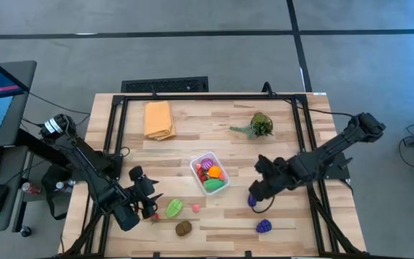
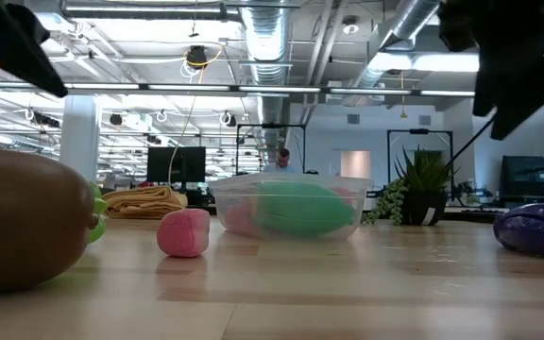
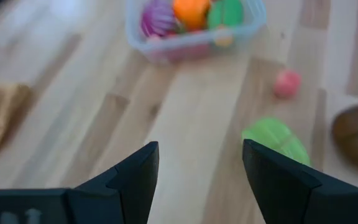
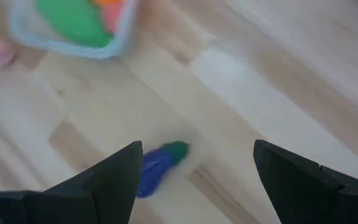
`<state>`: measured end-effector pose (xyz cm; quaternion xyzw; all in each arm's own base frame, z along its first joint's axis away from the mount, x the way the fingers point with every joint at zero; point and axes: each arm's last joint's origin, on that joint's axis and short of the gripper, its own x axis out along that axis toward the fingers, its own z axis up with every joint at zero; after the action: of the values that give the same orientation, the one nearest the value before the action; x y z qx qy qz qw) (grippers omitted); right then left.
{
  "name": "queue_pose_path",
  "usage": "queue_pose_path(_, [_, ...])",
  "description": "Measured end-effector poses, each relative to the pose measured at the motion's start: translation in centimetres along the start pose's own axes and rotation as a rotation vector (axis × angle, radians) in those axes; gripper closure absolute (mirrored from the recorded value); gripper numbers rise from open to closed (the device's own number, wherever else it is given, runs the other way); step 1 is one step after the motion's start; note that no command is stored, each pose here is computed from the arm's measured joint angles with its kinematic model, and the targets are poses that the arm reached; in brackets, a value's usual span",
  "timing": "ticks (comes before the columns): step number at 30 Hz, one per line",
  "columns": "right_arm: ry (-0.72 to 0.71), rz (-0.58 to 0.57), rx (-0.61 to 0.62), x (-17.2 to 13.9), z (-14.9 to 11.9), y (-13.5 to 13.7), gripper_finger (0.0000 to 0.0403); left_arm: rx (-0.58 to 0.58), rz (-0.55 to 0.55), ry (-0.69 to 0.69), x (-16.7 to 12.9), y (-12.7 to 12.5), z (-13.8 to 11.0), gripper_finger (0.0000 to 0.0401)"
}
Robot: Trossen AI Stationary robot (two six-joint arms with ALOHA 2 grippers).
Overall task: Pick and placing Produce into tupperware
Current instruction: Put the red strawberry into the transparent bin
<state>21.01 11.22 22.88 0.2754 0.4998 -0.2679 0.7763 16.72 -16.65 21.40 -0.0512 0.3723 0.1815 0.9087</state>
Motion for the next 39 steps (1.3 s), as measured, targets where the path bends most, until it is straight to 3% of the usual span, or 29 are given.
queue_pose_path(6, [-0.018, -0.146, 0.107, -0.7, -2.0, -1.2, 0.0075, -0.018, -0.065, 0.077, 0.0, -0.4, -0.1, 0.0177])
queue_pose_path(11, [-0.035, -0.199, 0.157, -1.3, -3.4, -1.7, 0.0075, -0.003, -0.169, 0.169, -0.1, -1.0, -0.2, 0.0177])
queue_pose_path(17, [-0.108, -0.219, 0.112, -1.9, -4.4, -2.0, 0.0075, -0.011, -0.294, 0.330, -0.3, -1.6, -0.5, 0.0177])
queue_pose_path(24, [-0.135, -0.283, 0.065, -2.1, -4.5, -2.6, 0.0075, -0.017, -0.365, 0.352, -0.3, -2.3, -0.5, 0.0177])
queue_pose_path(34, [-0.167, -0.290, 0.059, -2.4, -4.9, -2.8, 0.0075, -0.464, -0.171, 0.518, 1.8, -2.0, -0.9, 0.0177])
queue_pose_path(39, [-0.169, -0.322, 0.040, -2.5, -4.8, -3.1, 0.0075, -0.616, -0.121, 0.617, 3.4, -2.8, -1.3, 0.0177])
